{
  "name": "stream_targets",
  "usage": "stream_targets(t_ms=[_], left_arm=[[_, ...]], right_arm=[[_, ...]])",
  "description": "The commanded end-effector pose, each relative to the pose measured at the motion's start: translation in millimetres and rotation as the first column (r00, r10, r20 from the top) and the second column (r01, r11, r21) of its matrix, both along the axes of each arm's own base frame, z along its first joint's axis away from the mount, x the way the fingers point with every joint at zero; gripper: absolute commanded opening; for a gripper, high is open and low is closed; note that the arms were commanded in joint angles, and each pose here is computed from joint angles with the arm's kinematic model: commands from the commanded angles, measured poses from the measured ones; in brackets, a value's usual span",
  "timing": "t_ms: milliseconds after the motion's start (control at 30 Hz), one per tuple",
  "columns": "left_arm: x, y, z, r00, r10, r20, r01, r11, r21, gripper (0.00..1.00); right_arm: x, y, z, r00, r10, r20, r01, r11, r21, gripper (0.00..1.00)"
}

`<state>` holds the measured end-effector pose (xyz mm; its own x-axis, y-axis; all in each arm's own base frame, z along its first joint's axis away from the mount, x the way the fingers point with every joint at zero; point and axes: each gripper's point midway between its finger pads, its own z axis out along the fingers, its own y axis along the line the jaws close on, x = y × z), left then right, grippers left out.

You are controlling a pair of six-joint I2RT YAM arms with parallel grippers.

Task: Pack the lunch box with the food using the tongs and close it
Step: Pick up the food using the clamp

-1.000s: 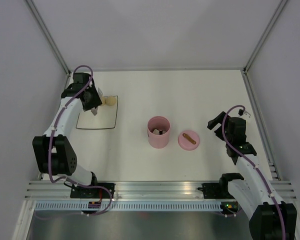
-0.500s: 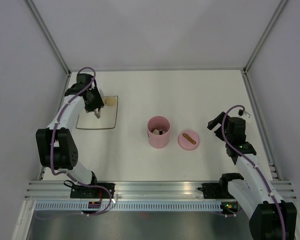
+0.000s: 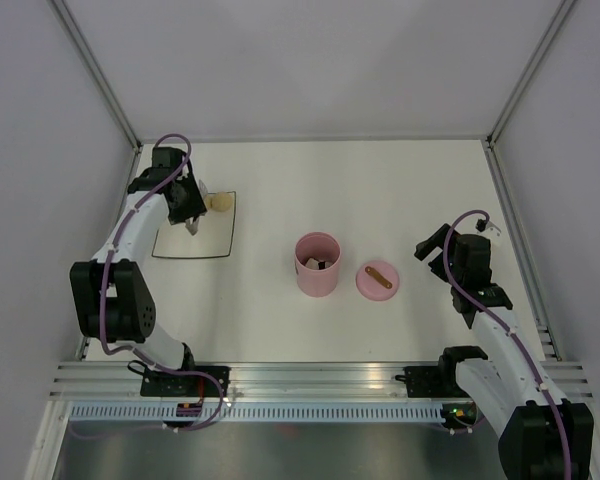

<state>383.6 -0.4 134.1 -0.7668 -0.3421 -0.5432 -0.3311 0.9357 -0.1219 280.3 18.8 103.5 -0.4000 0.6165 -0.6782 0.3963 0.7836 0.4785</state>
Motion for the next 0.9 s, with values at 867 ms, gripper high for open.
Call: stream_targets(t_ms=[867], left_arm=[[-11.5, -0.7, 5.8, 0.999, -0.046, 0.007, 0.046, 0.999, 0.012, 0.54]], right_arm=[[5.9, -0.3, 7.3, 1.000, -0.010, 0.014, 0.010, 1.000, 0.002, 0.98]])
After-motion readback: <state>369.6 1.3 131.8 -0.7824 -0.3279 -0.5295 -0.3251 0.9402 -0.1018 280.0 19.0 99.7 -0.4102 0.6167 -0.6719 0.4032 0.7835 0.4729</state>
